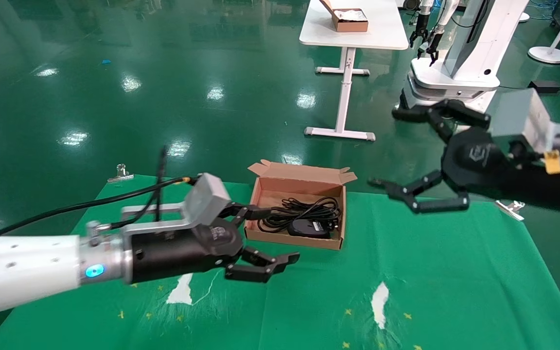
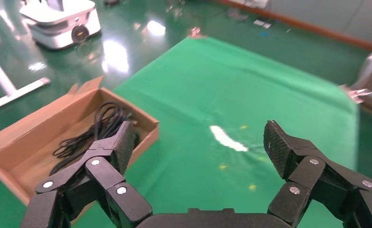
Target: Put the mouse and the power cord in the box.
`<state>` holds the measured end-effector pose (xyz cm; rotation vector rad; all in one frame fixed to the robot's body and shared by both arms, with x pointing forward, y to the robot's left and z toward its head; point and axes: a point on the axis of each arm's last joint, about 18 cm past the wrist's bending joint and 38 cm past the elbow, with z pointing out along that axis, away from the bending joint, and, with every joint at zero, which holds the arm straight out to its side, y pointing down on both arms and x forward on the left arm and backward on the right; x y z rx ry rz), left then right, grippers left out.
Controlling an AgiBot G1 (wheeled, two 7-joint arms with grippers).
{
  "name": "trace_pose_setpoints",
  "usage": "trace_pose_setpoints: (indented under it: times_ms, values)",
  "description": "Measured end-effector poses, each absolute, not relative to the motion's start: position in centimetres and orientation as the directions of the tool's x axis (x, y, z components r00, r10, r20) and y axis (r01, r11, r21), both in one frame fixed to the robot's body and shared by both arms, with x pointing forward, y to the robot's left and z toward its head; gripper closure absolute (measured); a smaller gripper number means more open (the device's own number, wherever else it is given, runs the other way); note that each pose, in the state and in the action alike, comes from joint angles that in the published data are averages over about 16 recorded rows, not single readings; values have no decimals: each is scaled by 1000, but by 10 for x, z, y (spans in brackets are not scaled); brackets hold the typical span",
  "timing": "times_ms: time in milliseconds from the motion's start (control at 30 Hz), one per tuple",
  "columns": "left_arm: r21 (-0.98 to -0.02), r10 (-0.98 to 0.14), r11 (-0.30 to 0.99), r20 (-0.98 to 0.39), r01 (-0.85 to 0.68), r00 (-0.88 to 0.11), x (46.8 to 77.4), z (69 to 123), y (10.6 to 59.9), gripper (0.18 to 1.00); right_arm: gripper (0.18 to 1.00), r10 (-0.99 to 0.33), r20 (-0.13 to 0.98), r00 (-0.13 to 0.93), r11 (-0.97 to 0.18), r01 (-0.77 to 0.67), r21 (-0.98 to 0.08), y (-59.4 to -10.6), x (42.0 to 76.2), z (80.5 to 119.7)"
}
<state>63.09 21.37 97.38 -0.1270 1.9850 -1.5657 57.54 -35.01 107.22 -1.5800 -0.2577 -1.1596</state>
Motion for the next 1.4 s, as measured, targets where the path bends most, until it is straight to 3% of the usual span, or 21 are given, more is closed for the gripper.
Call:
trace_pose_setpoints:
  times_ms: [367,833,1033,1400]
  values:
    - [-921,-333,188,-385,340,-860,568,980,255,188,178,-338,672,659,-243,628,-739,-330,539,1038]
    - [-886,-197,116,-463,448,-864,486,991,296,184,178,-205,512,834,-127,496,-859,-306,485,998]
    - [-877,-170,108,-481,469,-860,471,993,301,184,178,-167,473,865,-108,461,-881,-301,472,990]
    - [-877,-171,108,-480,468,-860,472,993,301,184,178,-165,470,867,-106,458,-882,-301,471,990]
